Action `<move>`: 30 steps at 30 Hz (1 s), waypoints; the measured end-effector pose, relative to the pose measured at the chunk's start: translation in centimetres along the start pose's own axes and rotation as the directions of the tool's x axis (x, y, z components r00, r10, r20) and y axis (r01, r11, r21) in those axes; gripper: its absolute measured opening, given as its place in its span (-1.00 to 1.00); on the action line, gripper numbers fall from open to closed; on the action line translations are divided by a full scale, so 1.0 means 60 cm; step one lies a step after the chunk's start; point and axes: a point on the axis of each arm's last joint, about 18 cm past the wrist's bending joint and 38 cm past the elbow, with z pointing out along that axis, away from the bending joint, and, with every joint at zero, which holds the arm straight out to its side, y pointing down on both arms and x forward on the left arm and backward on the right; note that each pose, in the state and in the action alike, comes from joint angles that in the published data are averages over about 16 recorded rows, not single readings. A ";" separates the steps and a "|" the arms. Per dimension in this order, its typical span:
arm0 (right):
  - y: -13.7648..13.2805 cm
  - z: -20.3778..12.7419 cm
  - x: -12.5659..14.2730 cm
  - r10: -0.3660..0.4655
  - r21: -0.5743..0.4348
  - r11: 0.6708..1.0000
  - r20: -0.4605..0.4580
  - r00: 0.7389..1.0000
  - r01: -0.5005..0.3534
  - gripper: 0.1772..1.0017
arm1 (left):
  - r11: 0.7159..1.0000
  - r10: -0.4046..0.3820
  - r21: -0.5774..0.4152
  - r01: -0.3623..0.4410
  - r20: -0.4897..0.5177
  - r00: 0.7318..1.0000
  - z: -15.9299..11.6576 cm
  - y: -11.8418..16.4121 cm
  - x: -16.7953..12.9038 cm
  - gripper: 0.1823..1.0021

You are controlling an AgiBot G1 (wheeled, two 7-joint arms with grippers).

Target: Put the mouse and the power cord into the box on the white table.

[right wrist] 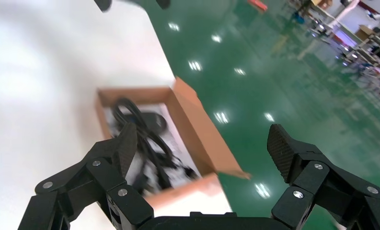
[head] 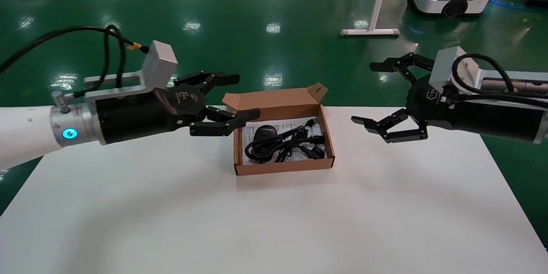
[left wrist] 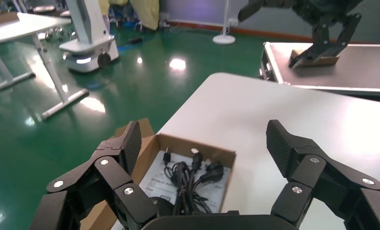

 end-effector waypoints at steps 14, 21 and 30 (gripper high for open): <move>-0.061 -0.029 -0.082 0.150 0.165 0.971 0.136 0.979 -0.171 1.00 | 0.996 0.044 0.087 -0.035 -0.095 0.995 -0.092 -0.041 0.077 0.98; -0.094 -0.048 -0.127 0.208 0.219 0.941 0.233 0.950 -0.259 1.00 | 0.993 0.068 0.109 -0.050 -0.168 0.983 -0.132 -0.063 0.130 1.00; -0.129 -0.070 -0.174 0.249 0.252 0.905 0.342 0.906 -0.344 1.00 | 0.991 0.089 0.119 -0.060 -0.261 0.961 -0.167 -0.084 0.191 1.00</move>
